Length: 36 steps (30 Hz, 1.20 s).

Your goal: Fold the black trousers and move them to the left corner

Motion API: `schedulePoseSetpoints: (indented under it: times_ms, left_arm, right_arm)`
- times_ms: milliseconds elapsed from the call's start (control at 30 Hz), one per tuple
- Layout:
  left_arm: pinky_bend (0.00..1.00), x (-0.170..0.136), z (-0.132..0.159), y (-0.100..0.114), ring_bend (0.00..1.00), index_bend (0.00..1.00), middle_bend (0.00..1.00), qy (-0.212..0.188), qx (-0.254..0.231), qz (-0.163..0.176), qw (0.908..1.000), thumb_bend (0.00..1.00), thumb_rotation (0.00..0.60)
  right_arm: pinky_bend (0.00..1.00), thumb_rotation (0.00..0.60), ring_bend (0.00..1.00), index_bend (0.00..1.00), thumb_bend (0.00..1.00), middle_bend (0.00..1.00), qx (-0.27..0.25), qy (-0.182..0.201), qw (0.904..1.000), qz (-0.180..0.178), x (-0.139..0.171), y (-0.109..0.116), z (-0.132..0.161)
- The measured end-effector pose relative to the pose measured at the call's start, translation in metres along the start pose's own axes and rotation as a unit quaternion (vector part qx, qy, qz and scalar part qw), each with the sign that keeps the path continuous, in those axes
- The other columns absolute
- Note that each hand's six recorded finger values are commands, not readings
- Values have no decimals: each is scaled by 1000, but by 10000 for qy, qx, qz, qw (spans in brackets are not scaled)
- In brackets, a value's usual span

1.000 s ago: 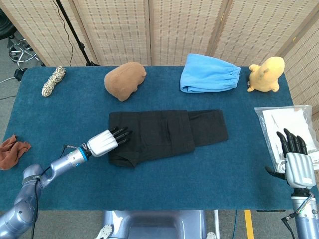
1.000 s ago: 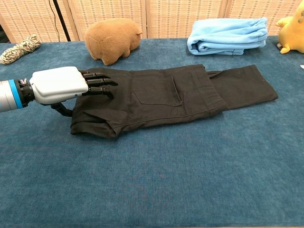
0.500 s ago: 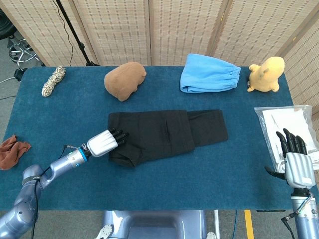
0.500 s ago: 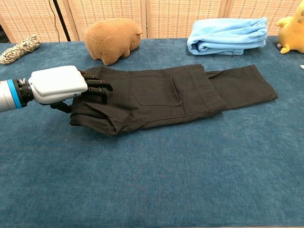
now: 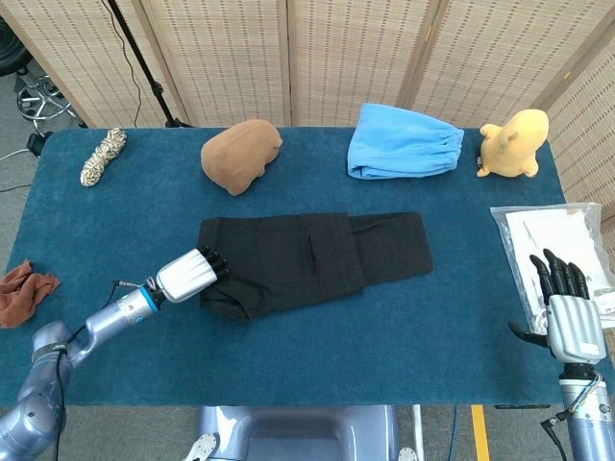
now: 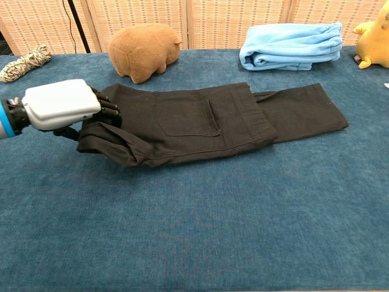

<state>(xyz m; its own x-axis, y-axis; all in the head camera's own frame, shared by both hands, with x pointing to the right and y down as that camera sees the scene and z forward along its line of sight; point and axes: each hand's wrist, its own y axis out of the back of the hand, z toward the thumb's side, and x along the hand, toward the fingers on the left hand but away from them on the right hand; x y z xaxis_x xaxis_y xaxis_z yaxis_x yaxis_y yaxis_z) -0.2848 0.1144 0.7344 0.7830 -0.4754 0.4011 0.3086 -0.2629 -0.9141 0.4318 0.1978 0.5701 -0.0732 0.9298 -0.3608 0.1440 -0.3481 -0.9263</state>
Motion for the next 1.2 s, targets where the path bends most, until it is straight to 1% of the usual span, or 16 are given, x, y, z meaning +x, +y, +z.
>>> schedulePoseSetpoints:
  times_ms: [167, 367, 467, 533, 633, 767, 1000, 1200]
  left_arm:
    - [502, -29, -10, 3, 418, 637, 455, -12, 75, 22, 10000, 648, 600]
    - [509, -76, -25, 9, 425, 643, 459, 42, 188, 37, 9998, 648, 600]
    - [509, -100, -31, 9, 426, 643, 460, 94, 225, -29, 9997, 647, 600]
    - [511, -115, -33, 8, 428, 645, 462, 103, 232, -133, 9996, 648, 600]
    - [515, -128, -35, 11, 431, 649, 466, 56, 357, -158, 9992, 649, 600]
    - [519, -144, -36, 17, 435, 655, 470, 43, 378, -100, 9992, 648, 600]
    - [533, -178, -32, 31, 448, 673, 487, -54, 419, 56, 9991, 648, 600]
    - [533, -191, -33, 35, 449, 672, 487, -89, 529, 26, 9986, 648, 600]
  right_arm:
    - [0, 600, 0, 0, 0, 0, -3, 25, 10000, 29, 1, -2, 2]
    - [0, 600, 0, 0, 0, 0, 28, 86, 9999, 76, 2, -5, 6]
    - [0, 600, 0, 0, 0, 0, 50, 114, 9999, 100, 2, -7, 8]
    - [0, 600, 0, 0, 0, 0, 79, 138, 9998, 125, 3, -9, 9]
    - [0, 600, 0, 0, 0, 0, 122, 157, 9997, 146, 3, -11, 10]
    - [0, 600, 0, 0, 0, 0, 210, 170, 9996, 123, 3, -12, 10]
    - [0, 600, 0, 0, 0, 0, 475, 119, 9988, -96, 2, -8, 7]
    - [0, 600, 0, 0, 0, 0, 427, 78, 9990, -126, 1, -6, 5]
